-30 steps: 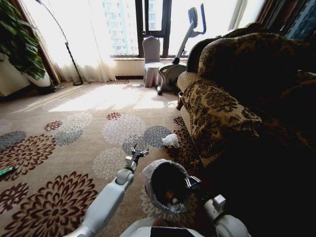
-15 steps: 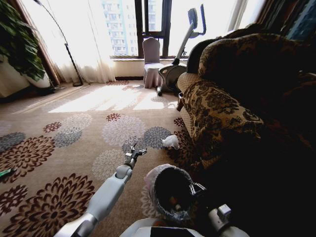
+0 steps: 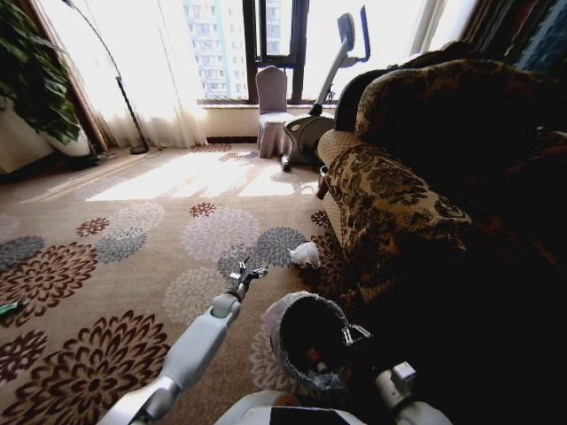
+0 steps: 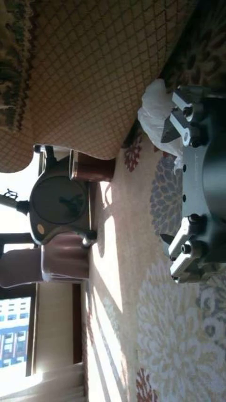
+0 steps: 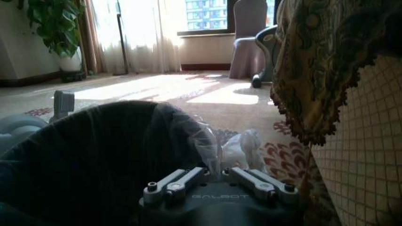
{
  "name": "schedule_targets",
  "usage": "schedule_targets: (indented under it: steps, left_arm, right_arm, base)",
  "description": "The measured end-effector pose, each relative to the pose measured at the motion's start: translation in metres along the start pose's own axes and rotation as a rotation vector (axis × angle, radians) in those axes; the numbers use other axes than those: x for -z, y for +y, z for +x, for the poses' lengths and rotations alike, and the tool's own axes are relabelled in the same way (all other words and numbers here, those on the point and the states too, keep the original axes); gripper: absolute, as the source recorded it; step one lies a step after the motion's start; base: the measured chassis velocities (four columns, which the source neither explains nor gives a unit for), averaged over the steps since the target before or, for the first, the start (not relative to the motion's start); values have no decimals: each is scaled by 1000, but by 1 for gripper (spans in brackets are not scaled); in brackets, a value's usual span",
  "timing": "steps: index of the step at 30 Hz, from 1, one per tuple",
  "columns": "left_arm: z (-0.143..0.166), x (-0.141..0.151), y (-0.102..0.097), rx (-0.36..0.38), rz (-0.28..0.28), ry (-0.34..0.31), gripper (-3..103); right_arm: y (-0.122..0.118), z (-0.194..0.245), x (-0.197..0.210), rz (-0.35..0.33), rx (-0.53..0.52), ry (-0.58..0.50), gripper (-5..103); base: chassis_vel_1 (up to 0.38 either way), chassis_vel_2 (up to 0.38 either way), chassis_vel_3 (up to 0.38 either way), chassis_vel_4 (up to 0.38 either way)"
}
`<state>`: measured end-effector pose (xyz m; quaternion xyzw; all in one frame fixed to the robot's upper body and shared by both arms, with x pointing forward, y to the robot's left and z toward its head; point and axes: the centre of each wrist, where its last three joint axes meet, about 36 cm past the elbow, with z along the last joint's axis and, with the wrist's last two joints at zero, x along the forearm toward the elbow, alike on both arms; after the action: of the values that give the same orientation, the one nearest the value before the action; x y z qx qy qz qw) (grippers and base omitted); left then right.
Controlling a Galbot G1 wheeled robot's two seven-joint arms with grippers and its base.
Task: Pick up the trash from the ground and place it into the trash bin.
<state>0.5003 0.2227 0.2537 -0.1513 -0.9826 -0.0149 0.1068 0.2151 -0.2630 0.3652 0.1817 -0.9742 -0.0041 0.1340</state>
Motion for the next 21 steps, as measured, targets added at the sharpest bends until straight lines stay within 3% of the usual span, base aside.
schedule_targets:
  steps: [12, 16, 21]
  left_arm:
    - [-2, -9, 2, 3, -8, 18, 98]
    - [-2, -25, 4, 3, -23, 61, 98]
    - [-7, -38, -5, -8, 12, 120, 98]
  right_arm:
    - [9, -2, -3, -11, 36, -39, 4]
    - [11, -2, -3, -17, 41, -40, 4]
    - [15, 0, -1, -15, 43, -34, 4]
  base:
    - [-153, -82, 142, 86]
    - [43, 6, -14, 6]
    - [12, 2, -10, 2]
